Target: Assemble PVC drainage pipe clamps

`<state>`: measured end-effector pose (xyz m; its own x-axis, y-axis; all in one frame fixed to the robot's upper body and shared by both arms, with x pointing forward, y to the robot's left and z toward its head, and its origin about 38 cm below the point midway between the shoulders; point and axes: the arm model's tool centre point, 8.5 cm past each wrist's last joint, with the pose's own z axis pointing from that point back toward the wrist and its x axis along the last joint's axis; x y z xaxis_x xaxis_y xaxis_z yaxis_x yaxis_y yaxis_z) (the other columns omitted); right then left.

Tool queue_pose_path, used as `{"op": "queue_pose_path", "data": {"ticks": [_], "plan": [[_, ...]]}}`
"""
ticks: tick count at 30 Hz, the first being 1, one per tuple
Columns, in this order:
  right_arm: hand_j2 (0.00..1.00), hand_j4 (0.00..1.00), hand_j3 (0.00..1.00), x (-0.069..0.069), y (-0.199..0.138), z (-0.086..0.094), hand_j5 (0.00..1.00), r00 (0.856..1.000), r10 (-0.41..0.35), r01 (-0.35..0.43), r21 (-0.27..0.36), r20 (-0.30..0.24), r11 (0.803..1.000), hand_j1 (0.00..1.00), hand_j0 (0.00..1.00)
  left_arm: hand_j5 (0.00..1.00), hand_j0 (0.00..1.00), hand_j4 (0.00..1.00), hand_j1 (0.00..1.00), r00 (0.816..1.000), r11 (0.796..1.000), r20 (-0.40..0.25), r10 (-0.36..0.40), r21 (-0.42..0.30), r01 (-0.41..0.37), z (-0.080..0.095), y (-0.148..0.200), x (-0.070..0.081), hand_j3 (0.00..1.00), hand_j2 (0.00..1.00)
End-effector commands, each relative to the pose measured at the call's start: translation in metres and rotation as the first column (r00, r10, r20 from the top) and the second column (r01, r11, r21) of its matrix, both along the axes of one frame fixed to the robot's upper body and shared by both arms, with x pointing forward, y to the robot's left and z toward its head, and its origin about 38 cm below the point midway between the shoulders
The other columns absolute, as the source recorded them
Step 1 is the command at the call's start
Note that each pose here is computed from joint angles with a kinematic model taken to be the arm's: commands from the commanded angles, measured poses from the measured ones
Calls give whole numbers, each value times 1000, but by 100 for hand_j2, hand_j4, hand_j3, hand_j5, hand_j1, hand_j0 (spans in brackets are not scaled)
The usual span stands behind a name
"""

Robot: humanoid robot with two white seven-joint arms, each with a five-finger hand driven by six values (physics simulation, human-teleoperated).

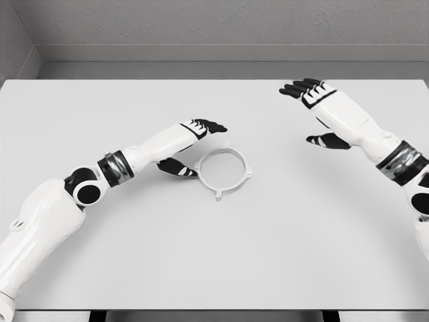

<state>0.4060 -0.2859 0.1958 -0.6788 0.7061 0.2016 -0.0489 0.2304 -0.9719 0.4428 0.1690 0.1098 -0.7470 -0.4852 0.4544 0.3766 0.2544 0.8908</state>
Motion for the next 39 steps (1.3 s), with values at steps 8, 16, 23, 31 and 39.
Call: {"op": "queue_pose_path", "data": {"ticks": [8,16,23,31,39], "plan": [[100,100,100,-2,-8,-2,100,1000,-17,17,2,-10,1000,100,100,100,100,100,100,1000,1000,0,-7,11,7,-3,-2,-3,100,100],[100,100,100,-2,-9,-2,100,1000,-17,17,0,-8,1000,100,100,100,100,100,100,1000,1000,2,-11,7,11,-3,-6,-3,100,100],[100,100,100,-2,-9,-1,100,1000,-17,17,2,-8,1000,100,100,100,100,100,100,1000,1000,1,-16,4,16,-4,-10,-3,100,100],[100,100,100,-2,-9,-2,100,1000,-17,17,0,-10,1000,100,100,100,100,100,100,1000,999,12,7,35,-7,0,12,-1,100,100],[100,100,100,-2,-9,-2,100,1000,-17,17,0,-10,1000,100,100,100,100,100,100,971,947,146,187,236,-218,61,165,5,100,100]]}}
